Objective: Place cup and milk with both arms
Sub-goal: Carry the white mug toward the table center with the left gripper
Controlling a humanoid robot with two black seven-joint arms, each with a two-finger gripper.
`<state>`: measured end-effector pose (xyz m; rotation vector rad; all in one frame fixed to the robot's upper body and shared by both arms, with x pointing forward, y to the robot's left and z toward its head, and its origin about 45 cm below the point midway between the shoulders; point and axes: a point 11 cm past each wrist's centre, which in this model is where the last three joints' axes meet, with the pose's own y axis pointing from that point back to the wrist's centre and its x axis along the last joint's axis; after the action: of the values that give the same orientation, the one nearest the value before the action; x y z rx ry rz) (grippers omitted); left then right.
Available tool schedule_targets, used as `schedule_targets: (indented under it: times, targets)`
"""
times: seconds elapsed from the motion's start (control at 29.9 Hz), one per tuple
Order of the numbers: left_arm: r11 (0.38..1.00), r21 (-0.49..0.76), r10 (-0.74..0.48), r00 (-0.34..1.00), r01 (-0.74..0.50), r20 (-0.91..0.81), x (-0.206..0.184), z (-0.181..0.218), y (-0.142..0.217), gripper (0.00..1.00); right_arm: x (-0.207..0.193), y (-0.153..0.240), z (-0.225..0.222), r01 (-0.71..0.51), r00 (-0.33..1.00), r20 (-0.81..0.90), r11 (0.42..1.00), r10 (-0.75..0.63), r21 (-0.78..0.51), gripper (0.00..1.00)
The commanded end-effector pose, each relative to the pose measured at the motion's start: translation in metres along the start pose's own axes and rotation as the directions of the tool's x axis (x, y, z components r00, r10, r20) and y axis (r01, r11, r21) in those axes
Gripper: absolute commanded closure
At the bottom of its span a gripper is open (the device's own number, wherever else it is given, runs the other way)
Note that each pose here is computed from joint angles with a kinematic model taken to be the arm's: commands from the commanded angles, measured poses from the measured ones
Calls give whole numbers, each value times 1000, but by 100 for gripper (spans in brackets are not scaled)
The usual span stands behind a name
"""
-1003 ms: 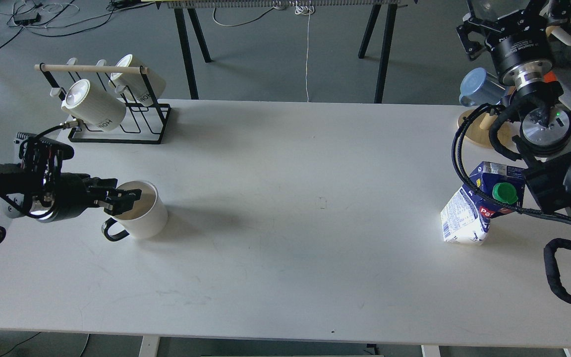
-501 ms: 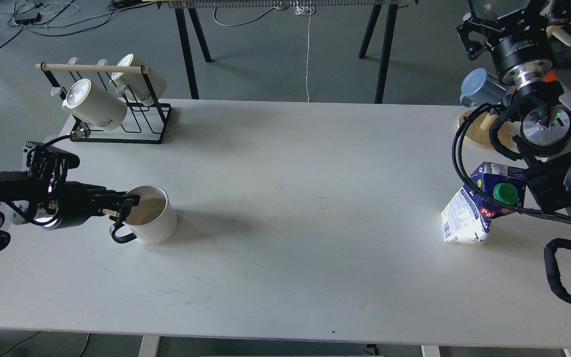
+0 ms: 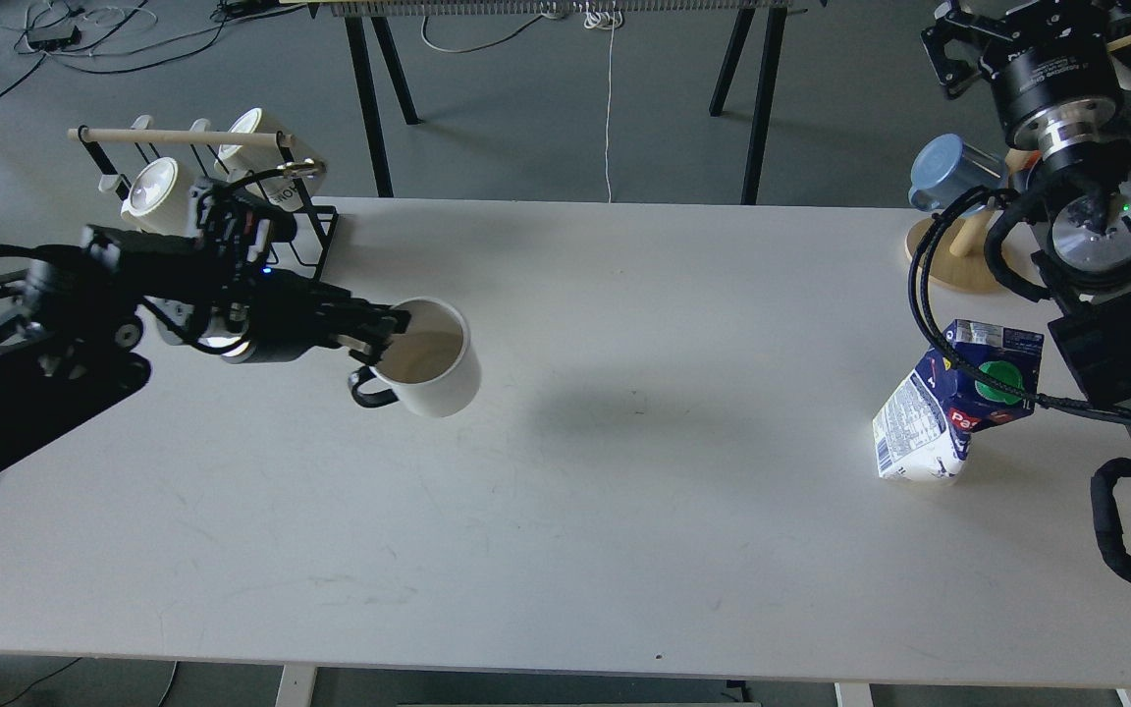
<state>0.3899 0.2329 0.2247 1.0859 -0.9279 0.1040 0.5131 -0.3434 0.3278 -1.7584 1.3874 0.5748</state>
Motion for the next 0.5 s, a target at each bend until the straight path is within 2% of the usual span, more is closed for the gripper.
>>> schedule_targets:
  times: [0.0,0.2,0.47]
  targets:
    - [1000,-22,2,996,0,86,8,42,-37,97,-8,-6,-4,18,1000,-4,1000,-18,4,1]
    - [996,-95,16,977,5,213,10,98,-73,96,-17,-12,-8,37,999,-9,999,-37,8,1]
    - [995,-90,-24,961,50,274,-16,112,-88,93,-16,-11,-9,36,999,-14,999,-36,5,1]
